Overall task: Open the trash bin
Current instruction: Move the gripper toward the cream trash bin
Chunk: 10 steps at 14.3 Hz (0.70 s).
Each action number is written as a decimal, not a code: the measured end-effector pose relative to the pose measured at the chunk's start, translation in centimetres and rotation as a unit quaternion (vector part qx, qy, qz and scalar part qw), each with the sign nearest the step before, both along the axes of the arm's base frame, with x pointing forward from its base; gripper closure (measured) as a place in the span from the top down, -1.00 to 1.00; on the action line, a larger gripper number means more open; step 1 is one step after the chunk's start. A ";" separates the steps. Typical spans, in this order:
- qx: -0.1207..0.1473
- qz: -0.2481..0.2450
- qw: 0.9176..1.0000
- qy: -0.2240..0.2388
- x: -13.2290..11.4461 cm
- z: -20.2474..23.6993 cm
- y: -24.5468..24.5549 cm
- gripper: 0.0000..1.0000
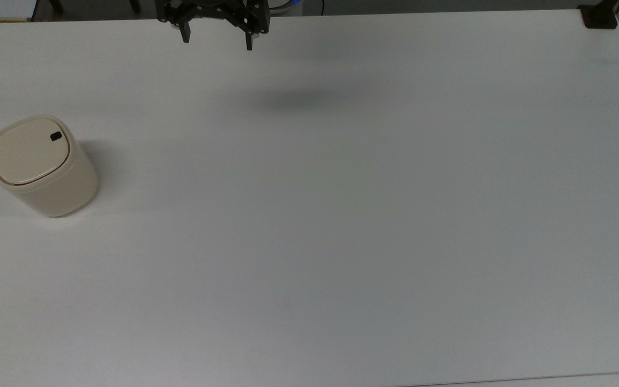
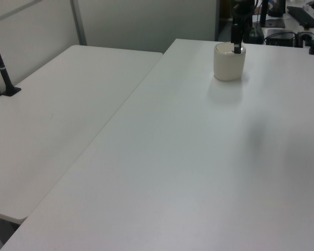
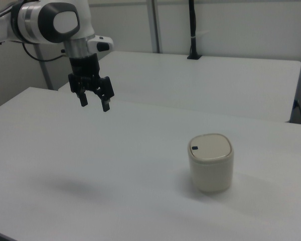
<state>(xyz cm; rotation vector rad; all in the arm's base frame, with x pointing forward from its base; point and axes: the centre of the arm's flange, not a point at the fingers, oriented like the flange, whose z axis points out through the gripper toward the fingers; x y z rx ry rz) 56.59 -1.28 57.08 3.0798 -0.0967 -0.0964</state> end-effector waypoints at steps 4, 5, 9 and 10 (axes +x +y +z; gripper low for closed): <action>0.000 -0.003 1.000 -0.003 -0.1 0.3 -0.5 1.00; 0.000 -0.003 1.000 -0.003 -0.1 0.3 -0.6 1.00; 0.000 -0.005 1.000 -0.004 -0.1 0.3 -0.8 0.98; 0.000 -0.006 1.000 -0.004 -0.1 0.3 -1.0 0.91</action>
